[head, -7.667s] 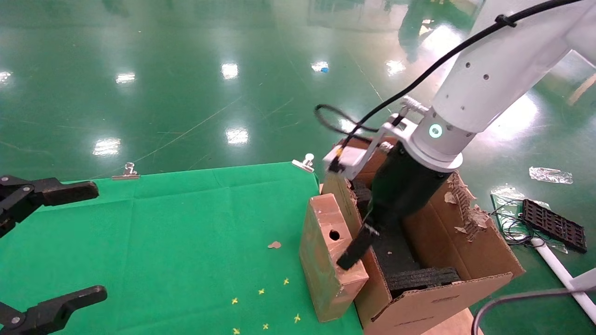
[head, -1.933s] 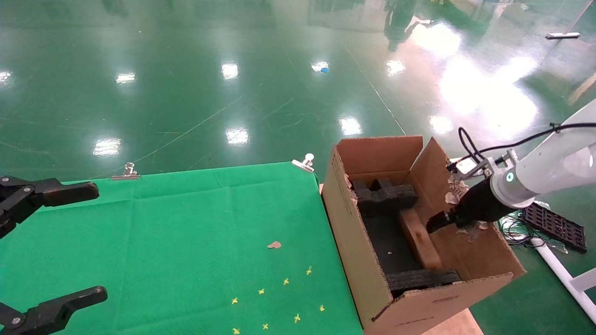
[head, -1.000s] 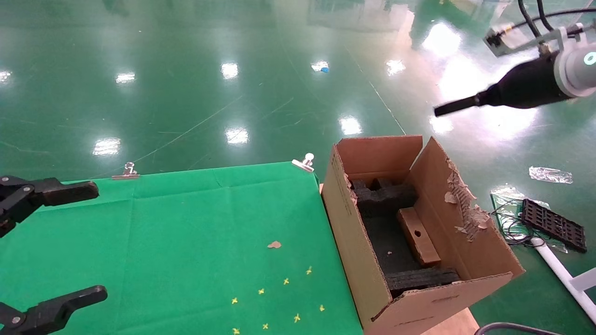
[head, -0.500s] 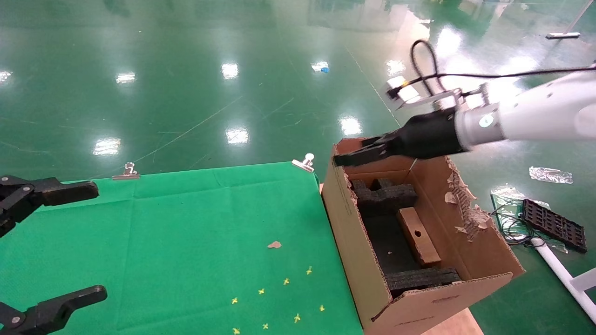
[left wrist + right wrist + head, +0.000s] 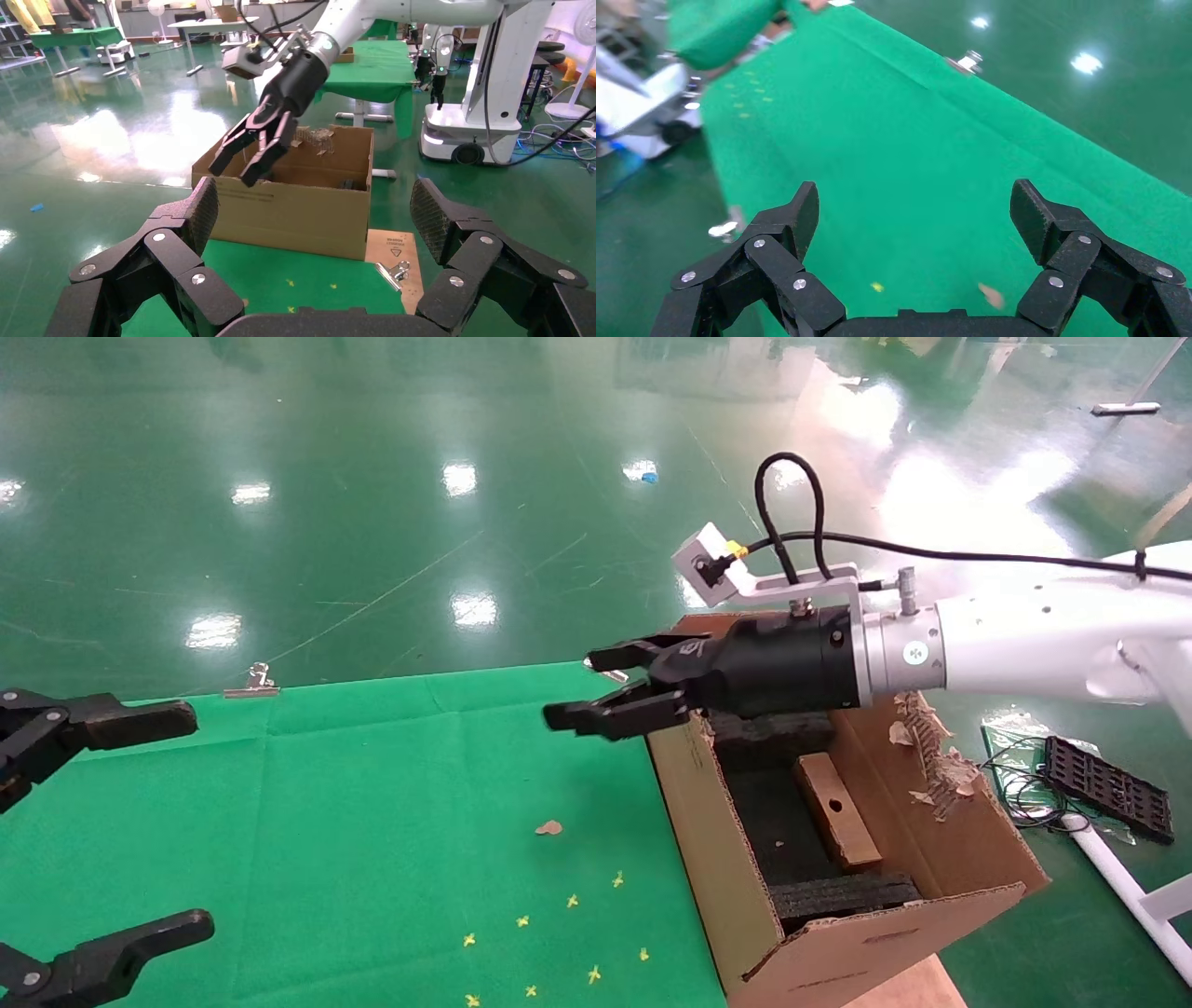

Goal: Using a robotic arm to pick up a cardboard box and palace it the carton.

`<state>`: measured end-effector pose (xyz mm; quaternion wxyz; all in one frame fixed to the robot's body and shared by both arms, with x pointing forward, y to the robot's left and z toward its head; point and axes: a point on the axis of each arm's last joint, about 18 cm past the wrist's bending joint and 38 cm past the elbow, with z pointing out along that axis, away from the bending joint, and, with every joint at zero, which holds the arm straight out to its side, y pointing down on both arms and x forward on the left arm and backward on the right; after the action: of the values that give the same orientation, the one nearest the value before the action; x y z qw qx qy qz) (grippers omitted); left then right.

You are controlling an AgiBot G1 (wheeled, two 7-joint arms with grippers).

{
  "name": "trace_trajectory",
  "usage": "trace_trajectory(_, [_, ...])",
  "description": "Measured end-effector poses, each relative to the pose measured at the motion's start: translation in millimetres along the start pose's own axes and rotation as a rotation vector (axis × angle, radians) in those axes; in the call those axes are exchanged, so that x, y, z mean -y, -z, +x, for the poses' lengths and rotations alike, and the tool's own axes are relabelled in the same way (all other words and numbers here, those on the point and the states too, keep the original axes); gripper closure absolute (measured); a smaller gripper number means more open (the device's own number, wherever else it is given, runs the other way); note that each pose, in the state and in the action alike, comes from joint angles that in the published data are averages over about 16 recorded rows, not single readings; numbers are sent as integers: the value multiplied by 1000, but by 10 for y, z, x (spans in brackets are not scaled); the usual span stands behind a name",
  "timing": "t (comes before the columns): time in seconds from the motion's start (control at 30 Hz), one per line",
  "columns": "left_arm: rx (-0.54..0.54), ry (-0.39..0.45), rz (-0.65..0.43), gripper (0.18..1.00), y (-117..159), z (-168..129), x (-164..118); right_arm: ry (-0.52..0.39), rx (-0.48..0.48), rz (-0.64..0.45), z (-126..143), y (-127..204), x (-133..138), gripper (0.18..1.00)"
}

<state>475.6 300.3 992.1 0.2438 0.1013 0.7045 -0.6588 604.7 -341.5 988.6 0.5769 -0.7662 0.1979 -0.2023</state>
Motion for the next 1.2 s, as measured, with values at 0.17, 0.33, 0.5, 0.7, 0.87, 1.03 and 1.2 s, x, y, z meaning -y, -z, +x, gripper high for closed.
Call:
trace_trajectory(0.17, [0,0,0,184,0,0,0,67,83,71,-238,-26,12,178])
trace_trajectory(0.33, [0,0,0,184,0,0,0,142,152,141,-477,5,29,178])
trace_trajectory(0.5, [0,0,0,184,0,0,0,226,208,208,-716,82,44,178])
trace_trajectory(0.7, [0,0,0,184,0,0,0,333,257,279,-996,216,52,178])
trace_trajectory(0.87, [0,0,0,184,0,0,0,417,285,323,-1204,333,48,178])
trace_trajectory(1.03, [0,0,0,184,0,0,-1,469,300,346,-1333,411,41,178])
trace_trajectory(1.2, [1,0,0,184,1,-1,-1,487,305,354,-1379,440,37,178])
